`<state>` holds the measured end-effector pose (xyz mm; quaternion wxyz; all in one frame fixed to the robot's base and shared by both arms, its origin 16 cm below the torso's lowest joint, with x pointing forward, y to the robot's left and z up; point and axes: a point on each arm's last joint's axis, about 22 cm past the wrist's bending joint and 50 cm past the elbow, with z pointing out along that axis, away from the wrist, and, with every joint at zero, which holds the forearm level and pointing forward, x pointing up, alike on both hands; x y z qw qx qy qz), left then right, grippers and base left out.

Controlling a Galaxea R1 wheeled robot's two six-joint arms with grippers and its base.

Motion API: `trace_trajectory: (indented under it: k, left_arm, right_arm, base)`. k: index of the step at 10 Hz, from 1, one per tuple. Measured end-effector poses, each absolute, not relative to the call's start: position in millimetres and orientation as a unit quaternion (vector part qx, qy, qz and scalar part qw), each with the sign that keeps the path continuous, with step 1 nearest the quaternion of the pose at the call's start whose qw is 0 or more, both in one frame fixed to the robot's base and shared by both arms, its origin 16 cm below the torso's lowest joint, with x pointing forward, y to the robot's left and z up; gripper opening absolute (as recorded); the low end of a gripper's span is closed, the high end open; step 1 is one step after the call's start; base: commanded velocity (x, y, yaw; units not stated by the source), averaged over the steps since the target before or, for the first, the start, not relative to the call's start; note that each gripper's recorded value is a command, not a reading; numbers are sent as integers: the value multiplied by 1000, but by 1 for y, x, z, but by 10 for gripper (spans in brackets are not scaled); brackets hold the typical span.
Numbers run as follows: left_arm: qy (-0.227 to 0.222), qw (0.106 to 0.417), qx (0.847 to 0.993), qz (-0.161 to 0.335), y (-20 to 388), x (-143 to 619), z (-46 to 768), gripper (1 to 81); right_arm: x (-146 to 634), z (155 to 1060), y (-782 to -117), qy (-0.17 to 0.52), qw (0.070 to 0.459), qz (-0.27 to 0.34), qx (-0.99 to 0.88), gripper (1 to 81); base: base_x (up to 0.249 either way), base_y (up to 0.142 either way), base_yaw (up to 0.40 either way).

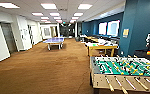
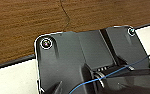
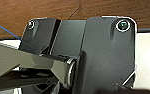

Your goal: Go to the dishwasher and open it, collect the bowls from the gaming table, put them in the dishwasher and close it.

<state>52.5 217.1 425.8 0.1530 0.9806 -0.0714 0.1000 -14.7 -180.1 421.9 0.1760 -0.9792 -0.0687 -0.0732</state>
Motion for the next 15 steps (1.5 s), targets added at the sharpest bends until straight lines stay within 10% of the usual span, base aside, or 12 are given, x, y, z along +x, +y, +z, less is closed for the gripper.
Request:
trace_trajectory:
  k: [15]
  left_arm:
    - [-72, 151, 981, 101, 219, 54, 426, 811]
  right_arm:
    - [-13, 423, -175, -69, 179, -75, -978, 811]
  base:
    - [85, 17, 0]
